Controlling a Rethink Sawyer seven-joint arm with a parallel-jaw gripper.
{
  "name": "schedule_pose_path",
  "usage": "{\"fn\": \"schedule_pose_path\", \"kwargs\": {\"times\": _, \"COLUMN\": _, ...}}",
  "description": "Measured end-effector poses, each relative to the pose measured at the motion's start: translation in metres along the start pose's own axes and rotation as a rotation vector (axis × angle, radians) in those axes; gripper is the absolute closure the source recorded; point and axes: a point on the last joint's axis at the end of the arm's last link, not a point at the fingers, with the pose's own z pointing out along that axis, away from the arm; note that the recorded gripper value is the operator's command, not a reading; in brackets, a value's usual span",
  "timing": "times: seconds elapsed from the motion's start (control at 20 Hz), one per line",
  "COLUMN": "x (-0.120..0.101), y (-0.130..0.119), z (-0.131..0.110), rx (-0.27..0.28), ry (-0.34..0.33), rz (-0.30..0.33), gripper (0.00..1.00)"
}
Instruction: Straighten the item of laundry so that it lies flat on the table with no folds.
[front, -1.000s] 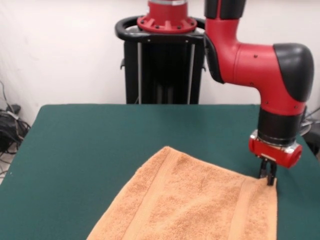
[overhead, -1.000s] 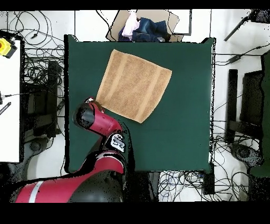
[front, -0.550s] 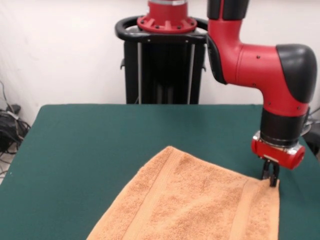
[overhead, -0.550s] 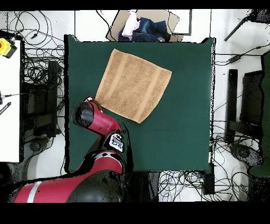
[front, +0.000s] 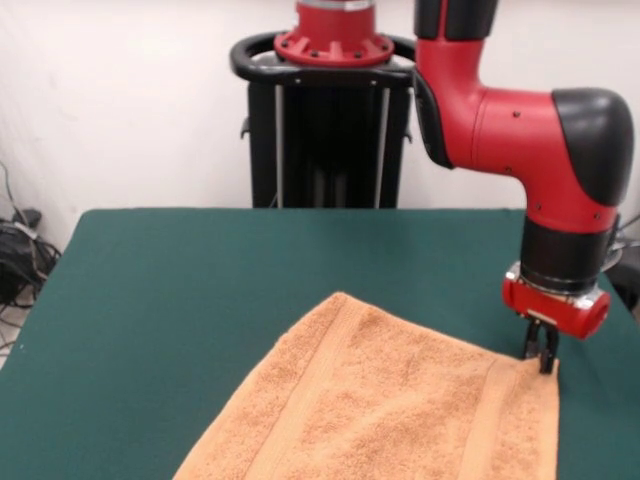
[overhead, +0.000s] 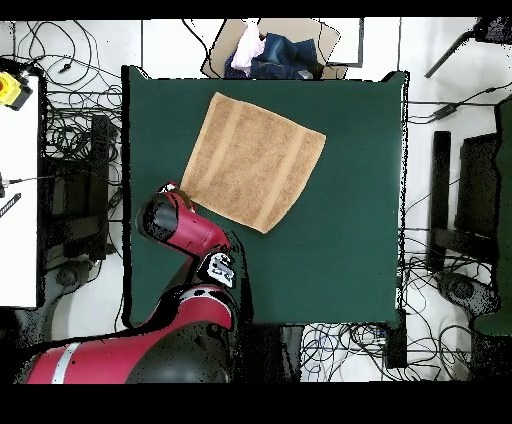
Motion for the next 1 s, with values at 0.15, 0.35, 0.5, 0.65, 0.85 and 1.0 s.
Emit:
{"fn": "schedule_pose_path", "kwargs": {"times": 0.15, "x": 0.000, "y": 0.000, "z": 0.000, "rx": 0.000, "ry": 0.000, "rz": 0.000, "gripper": 1.00}}
{"fn": "schedule_pose_path", "kwargs": {"times": 0.35, "x": 0.000, "y": 0.000, "z": 0.000, "rx": 0.000, "ry": 0.000, "rz": 0.000, "gripper": 1.00}}
{"fn": "schedule_pose_path", "kwargs": {"times": 0.5, "x": 0.000, "y": 0.000, "z": 0.000, "rx": 0.000, "ry": 0.000, "rz": 0.000, "gripper": 1.00}}
{"fn": "schedule_pose_path", "kwargs": {"times": 0.65, "x": 0.000, "y": 0.001, "z": 0.000, "rx": -0.001, "ry": 0.001, "rz": 0.005, "gripper": 1.00}}
{"fn": "schedule_pose_path", "kwargs": {"times": 0.85, "x": 0.003, "y": 0.007, "z": -0.001, "rx": -0.004, "ry": -0.003, "rz": 0.022, "gripper": 1.00}}
{"fn": "schedule_pose_path", "kwargs": {"times": 1.0, "x": 0.008, "y": 0.020, "z": 0.000, "rx": -0.016, "ry": -0.009, "rz": 0.036, "gripper": 1.00}}
